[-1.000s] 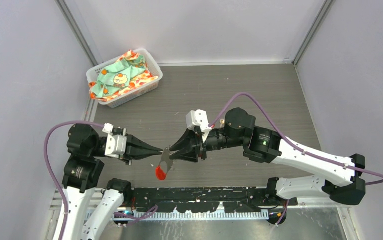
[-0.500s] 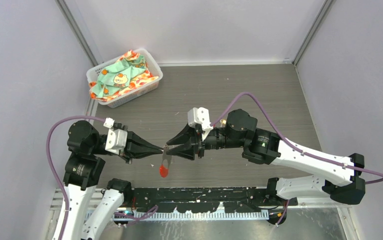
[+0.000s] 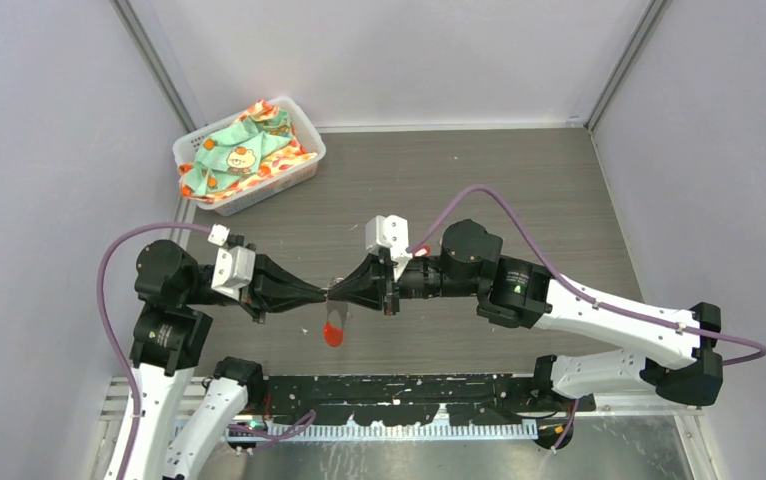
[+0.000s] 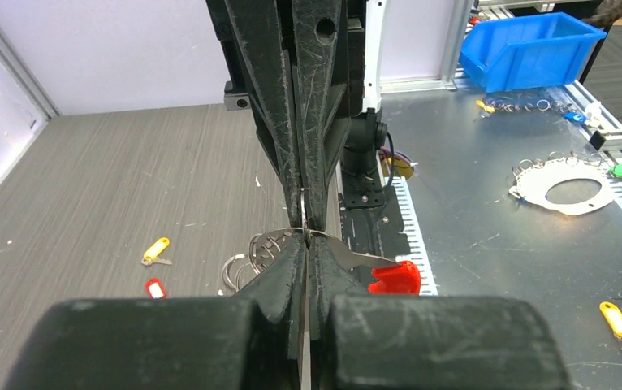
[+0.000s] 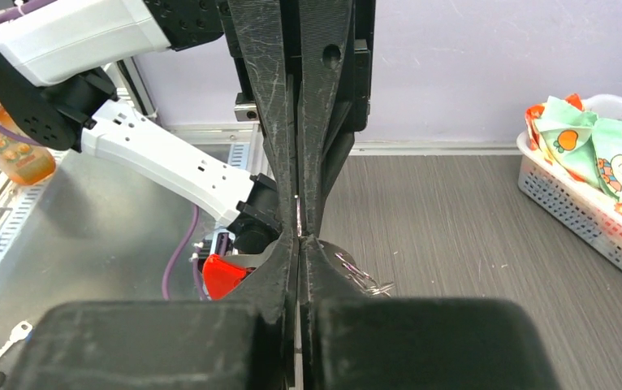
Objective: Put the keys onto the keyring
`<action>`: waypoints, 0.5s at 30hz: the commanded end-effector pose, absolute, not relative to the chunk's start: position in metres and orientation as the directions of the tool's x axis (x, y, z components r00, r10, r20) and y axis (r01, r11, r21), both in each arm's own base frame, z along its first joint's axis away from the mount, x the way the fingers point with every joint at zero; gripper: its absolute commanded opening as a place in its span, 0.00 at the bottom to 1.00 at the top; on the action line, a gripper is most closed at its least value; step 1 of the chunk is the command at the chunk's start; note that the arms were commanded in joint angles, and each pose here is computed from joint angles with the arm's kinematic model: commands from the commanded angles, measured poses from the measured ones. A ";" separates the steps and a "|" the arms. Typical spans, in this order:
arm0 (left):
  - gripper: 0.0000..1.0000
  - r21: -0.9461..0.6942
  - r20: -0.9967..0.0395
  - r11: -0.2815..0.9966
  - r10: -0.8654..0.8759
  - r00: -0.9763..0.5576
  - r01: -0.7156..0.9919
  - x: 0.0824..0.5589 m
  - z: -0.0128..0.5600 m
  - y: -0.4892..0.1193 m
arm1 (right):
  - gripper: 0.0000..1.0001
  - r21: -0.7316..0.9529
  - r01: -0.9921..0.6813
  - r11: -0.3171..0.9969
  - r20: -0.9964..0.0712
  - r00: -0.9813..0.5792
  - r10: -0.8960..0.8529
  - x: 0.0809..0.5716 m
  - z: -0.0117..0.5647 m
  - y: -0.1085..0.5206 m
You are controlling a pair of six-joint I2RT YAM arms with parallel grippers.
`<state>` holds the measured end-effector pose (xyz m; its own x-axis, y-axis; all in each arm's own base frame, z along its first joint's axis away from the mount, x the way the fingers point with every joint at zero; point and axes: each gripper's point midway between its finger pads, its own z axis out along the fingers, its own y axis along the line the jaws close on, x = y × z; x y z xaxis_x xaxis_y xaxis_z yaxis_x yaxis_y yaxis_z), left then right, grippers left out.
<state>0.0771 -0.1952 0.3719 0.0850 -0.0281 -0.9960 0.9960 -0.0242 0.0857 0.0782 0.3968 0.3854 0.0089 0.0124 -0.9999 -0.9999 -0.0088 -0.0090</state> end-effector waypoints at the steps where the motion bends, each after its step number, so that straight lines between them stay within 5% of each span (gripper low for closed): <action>1: 0.00 0.105 -0.994 -0.049 -0.038 0.103 0.993 0.075 0.374 -0.196 | 0.01 -0.031 -0.998 0.059 -0.997 0.036 0.074 0.087 0.412 0.395; 5: 0.06 0.090 -0.996 -0.043 -0.028 0.089 0.995 0.075 0.362 -0.196 | 0.01 -0.021 -0.998 0.065 -0.999 0.023 0.033 0.087 0.409 0.390; 6: 0.28 0.094 -0.995 -0.019 -0.018 0.094 0.995 0.078 0.358 -0.195 | 0.01 -0.012 -0.998 0.061 -1.000 0.012 0.001 0.086 0.405 0.389; 8: 0.45 0.127 -0.992 0.022 0.019 0.127 0.992 0.082 0.348 -0.192 | 0.01 0.003 -0.998 0.055 -0.997 -0.008 -0.076 0.084 0.395 0.386; 15: 0.53 0.148 -0.986 0.055 0.087 0.143 0.987 0.092 0.342 -0.189 | 0.01 0.045 -0.997 0.067 -0.954 -0.063 -0.292 0.082 0.368 0.373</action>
<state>0.0897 -0.1912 0.3408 0.0993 0.0514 -0.9937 0.9936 0.0497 0.1018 0.0839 0.3850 0.3693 -0.0527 -0.2068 -0.9770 -0.9977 0.0529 0.0427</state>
